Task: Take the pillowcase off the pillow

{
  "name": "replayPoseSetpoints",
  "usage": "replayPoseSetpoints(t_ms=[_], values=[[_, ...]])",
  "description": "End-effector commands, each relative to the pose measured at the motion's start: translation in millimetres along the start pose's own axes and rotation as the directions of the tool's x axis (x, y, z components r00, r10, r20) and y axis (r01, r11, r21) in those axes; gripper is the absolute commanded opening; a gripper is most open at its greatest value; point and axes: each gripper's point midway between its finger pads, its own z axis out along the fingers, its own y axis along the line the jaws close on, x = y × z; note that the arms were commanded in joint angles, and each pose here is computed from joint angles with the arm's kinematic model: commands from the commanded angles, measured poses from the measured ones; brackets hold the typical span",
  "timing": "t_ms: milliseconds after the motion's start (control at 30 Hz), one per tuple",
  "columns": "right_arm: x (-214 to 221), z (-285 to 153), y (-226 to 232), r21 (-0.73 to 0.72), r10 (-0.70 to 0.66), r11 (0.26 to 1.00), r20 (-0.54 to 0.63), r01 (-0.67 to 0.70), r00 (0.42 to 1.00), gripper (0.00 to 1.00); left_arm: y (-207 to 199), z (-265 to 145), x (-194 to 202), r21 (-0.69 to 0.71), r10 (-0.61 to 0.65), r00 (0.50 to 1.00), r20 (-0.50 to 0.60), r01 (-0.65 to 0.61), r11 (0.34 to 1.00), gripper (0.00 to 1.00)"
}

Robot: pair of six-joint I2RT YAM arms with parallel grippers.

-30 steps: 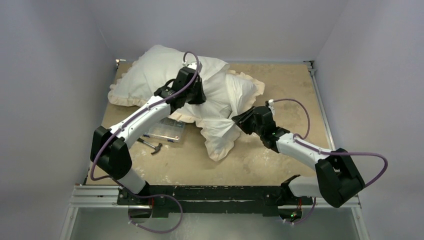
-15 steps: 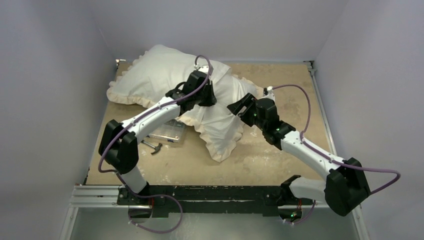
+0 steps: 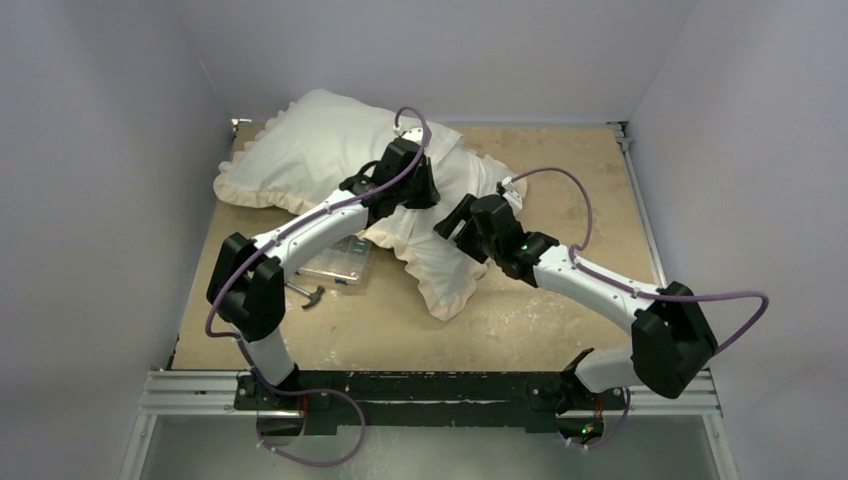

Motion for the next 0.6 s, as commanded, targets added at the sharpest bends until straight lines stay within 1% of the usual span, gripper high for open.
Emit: replayPoseSetpoints(t_ms=[0,67,167,300,400,467,567], values=[[-8,4,-6,0.064,0.068,0.995,0.049,-0.071,0.996,0.74,-33,-6,-40,0.094,-0.04,0.992,0.122,0.029,0.995,0.0],[-3,8,-18,0.108,0.083,0.99,0.047,-0.088,0.995,0.71,-32,-8,-43,0.087,-0.037,0.991,0.13,0.026,0.996,0.0],[8,10,-37,0.149,0.096,0.984,0.027,-0.099,0.995,0.63,-28,-10,-56,0.055,-0.026,0.986,0.167,0.017,0.998,0.0],[25,9,-62,0.183,0.121,0.976,-0.006,-0.118,0.993,0.46,-19,-12,-80,0.024,-0.033,0.978,0.207,0.028,0.999,0.0],[35,7,-76,0.209,0.132,0.97,-0.026,-0.123,0.991,0.38,-11,-11,-101,0.012,-0.058,0.968,0.246,0.057,0.998,0.0],[38,6,-82,0.22,0.136,0.967,-0.033,-0.126,0.99,0.3,-6,-11,-114,0.008,-0.079,0.96,0.27,0.079,0.997,0.0],[40,5,-88,0.224,0.134,0.967,-0.032,-0.124,0.99,0.22,-2,-11,-133,0.014,-0.103,0.947,0.304,0.103,0.995,0.0]])
